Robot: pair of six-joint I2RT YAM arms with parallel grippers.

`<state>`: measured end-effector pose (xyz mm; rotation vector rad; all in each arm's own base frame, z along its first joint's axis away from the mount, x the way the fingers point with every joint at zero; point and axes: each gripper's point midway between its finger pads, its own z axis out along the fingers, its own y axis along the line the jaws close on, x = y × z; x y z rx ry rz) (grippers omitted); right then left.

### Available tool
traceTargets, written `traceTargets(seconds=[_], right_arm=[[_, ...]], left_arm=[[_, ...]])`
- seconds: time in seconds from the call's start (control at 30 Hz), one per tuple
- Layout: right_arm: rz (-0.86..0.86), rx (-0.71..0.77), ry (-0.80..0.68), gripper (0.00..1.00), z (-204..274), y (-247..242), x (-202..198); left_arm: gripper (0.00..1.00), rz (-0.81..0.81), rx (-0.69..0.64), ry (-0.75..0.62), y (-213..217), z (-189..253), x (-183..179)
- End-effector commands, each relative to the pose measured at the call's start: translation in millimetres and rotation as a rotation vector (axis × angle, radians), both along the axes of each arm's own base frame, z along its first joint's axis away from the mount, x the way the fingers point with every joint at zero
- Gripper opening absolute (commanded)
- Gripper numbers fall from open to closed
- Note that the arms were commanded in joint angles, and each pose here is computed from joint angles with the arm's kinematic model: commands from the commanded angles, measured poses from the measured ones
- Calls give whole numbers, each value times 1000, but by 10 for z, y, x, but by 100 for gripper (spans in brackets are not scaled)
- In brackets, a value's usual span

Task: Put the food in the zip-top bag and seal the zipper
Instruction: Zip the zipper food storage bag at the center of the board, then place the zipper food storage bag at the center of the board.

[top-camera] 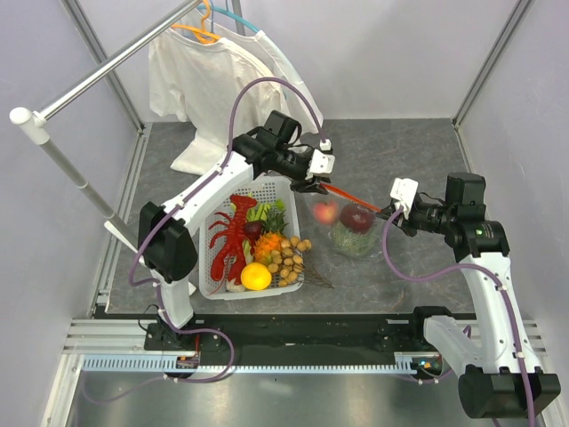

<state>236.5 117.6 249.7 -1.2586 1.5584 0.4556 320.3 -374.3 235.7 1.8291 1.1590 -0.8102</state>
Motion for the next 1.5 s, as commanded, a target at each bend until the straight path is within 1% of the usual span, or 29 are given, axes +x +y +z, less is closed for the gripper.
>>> traceTargets(seconds=[0.0,0.13,0.2,0.23,0.3,0.33,0.4,0.47,0.5,0.53,0.67,0.77,0.97,1.07,1.1,1.17,1.2,1.23,1.27,1.3,1.33,1.37,1.4,1.43,1.47], right_arm=[[24,13,-51,0,128,32,-12],[-3,34,-44,0,134,30,8],[-15,46,-41,0,134,30,23],[-17,49,-37,0,131,31,29],[-26,59,-31,0,140,33,49],[-29,63,-28,0,142,34,55],[-30,70,-41,0,175,40,69],[-20,73,-49,0,181,51,58],[-18,71,-53,0,174,51,51],[-18,69,-52,0,163,50,46],[-8,64,-61,0,151,53,23],[-11,62,-66,0,160,50,27],[-11,57,-67,0,136,44,24],[-17,52,-69,0,125,34,31],[-23,52,-63,0,118,29,36],[-31,57,-55,0,121,25,54],[-54,70,-22,0,98,19,72],[-81,87,-22,0,131,9,139],[-134,120,15,1,132,-10,193],[-203,177,87,6,137,-19,288],[-214,198,126,14,135,-7,308],[-227,218,139,36,221,0,354],[-262,270,226,46,211,25,413],[-281,299,253,57,257,33,455],[-300,329,262,72,350,34,510]], left_arm=[[34,-4,-48,-17,-96,249,-67],[31,11,-40,37,-117,204,-101],[24,18,-39,61,-133,187,-96],[17,32,-33,83,-134,171,-95],[10,40,-30,98,-126,164,-97],[5,45,-28,109,-122,158,-105],[3,45,-25,120,-109,136,-131],[25,50,-19,134,-101,114,-143],[41,54,-21,143,-105,117,-136],[45,56,-19,153,-103,103,-136],[53,51,-17,129,-111,83,-100],[53,66,-8,124,-138,43,-25],[55,51,33,148,-124,-148,-46],[35,52,42,176,-113,-175,-81],[21,55,41,187,-109,-162,-97],[9,54,24,201,-100,-71,-131],[2,68,17,231,-82,-30,-132],[2,75,10,249,-87,6,-137],[2,93,2,254,-106,67,-83],[2,139,12,293,-112,69,-36],[2,184,22,301,-122,70,41],[2,288,32,239,-124,170,278],[2,393,78,281,-152,4,431],[2,463,97,262,-127,0,571],[2,514,79,210,-133,169,735]])
